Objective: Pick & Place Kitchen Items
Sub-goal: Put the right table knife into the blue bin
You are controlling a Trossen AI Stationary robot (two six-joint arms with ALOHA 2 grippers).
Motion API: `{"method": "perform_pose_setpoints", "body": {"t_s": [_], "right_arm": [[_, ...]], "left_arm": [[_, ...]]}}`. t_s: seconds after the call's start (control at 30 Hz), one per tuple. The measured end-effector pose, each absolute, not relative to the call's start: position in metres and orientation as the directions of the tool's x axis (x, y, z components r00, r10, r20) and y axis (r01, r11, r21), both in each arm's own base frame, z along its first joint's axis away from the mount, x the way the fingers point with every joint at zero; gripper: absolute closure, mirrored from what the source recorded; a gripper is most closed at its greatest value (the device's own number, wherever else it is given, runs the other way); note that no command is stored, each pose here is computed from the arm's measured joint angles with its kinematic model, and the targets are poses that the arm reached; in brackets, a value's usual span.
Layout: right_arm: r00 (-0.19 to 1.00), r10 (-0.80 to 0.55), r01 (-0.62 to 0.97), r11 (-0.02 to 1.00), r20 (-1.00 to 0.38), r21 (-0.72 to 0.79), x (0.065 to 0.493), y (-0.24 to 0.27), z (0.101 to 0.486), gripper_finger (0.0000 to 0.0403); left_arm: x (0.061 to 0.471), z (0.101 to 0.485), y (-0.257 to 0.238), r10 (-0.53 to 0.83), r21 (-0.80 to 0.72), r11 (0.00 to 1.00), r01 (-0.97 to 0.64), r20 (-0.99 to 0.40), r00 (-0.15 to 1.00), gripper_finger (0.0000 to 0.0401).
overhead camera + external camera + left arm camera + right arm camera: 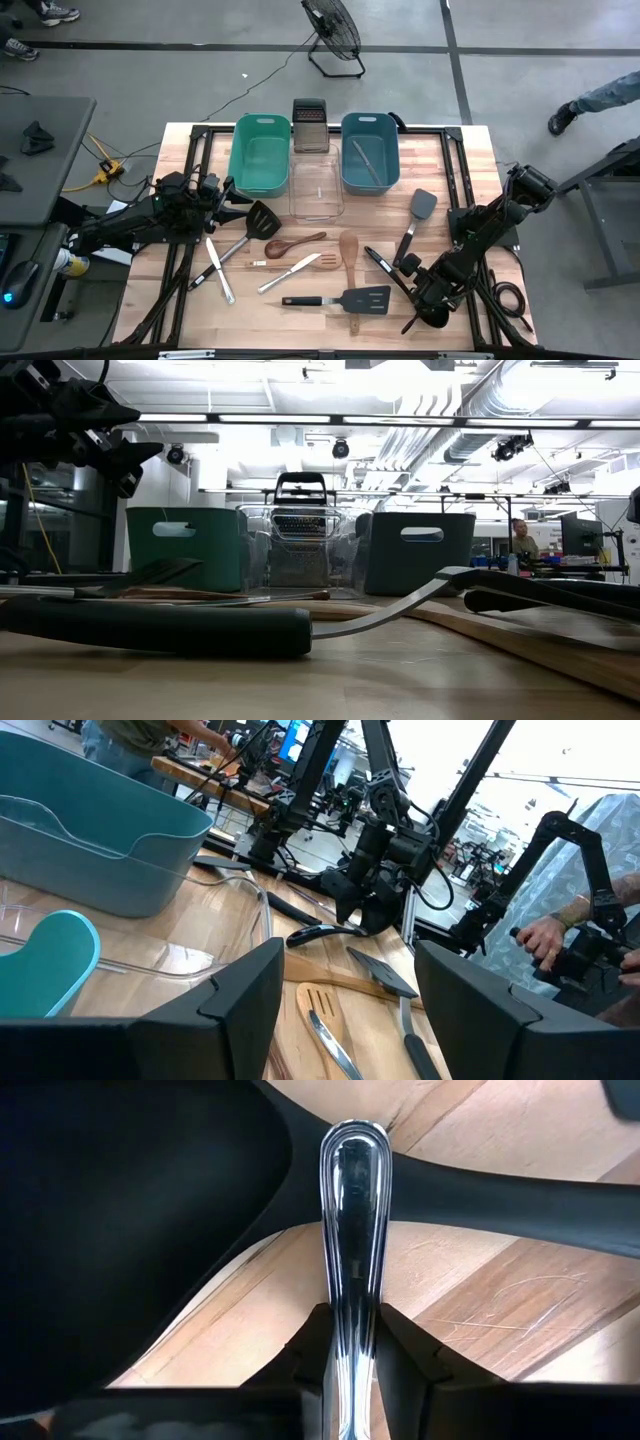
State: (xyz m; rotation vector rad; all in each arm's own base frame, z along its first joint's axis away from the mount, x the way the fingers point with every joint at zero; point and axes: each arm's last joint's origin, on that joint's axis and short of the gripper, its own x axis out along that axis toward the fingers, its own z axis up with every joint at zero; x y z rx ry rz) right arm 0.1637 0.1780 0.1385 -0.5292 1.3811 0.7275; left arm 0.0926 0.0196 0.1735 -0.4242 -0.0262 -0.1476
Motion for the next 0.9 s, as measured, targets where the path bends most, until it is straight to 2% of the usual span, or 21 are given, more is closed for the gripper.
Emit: {"method": "perform_pose_setpoints", "body": {"t_s": [0.6,0.9], "right_arm": [[0.122,0.168,-0.646,0.762,-0.978,0.051,0.161,0.172,0.159,0.0359],[0.258,0.172,-0.505,0.863,-0.951,0.018,0.166,0.162,0.185,0.0359]], "left_arm": [[0.093,0.174,0.020,-0.137,-0.408,0.901,0.148,0.057,0.989,0.0178],[0.093,0.174,0.020,-0.137,-0.408,0.901,0.148,0.056,0.989,0.0178]]}}
